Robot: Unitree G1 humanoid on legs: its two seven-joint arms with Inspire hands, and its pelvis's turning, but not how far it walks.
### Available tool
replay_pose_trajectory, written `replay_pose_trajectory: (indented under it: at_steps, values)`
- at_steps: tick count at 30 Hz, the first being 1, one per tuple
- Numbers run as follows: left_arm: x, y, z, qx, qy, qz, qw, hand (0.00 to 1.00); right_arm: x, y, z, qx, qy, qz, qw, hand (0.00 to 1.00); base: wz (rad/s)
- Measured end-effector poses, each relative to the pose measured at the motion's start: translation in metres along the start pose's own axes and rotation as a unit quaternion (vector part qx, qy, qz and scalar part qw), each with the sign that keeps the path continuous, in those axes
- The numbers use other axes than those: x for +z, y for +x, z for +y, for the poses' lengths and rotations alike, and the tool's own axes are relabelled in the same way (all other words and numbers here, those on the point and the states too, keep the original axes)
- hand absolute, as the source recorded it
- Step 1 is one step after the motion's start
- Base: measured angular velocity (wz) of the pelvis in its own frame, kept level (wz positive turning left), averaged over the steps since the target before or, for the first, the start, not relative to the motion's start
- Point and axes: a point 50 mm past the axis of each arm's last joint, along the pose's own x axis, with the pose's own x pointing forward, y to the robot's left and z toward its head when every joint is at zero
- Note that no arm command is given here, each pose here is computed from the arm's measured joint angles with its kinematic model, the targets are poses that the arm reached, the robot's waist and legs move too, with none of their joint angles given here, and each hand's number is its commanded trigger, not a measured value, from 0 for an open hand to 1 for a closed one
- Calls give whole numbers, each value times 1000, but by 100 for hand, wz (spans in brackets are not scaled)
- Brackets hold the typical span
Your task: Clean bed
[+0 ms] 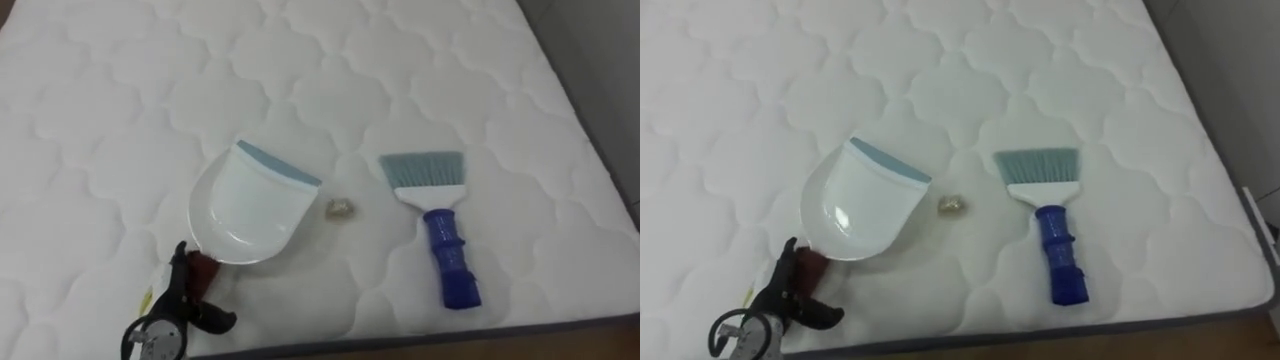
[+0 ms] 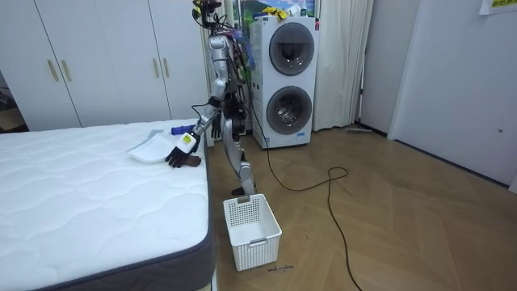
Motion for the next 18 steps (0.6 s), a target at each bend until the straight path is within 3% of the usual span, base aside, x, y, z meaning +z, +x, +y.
replay_pose_trajectory:
  at_steps: [3, 4, 7, 11, 15, 18]
  values:
    - [0, 1, 0, 0, 2, 4, 1000, 0, 0, 0, 0, 0, 0, 1, 1000, 0, -1]
    - [0, 1, 0, 0, 3, 5, 1000, 43, -1, 0, 0, -1, 0, 2, 1000, 0, -4]
    - [0, 2, 0, 0, 3, 6, 1000, 100, 0, 0, -1, -2, 1, 6, 1000, 0, -1]
    - [-5, 3, 4, 10, 5, 17, 1000, 100, -3, 0, -1, -3, 11, 13, 1000, 0, -9]
    - [-8, 10, 26, 38, 8, 30, 999, 100, 0, 1, 2, 2, 6, 9, 1000, 0, 18]
    - [23, 19, 21, 18, 28, -18, 999, 100, -9, -1, -1, -9, 38, 24, 999, 0, 74]
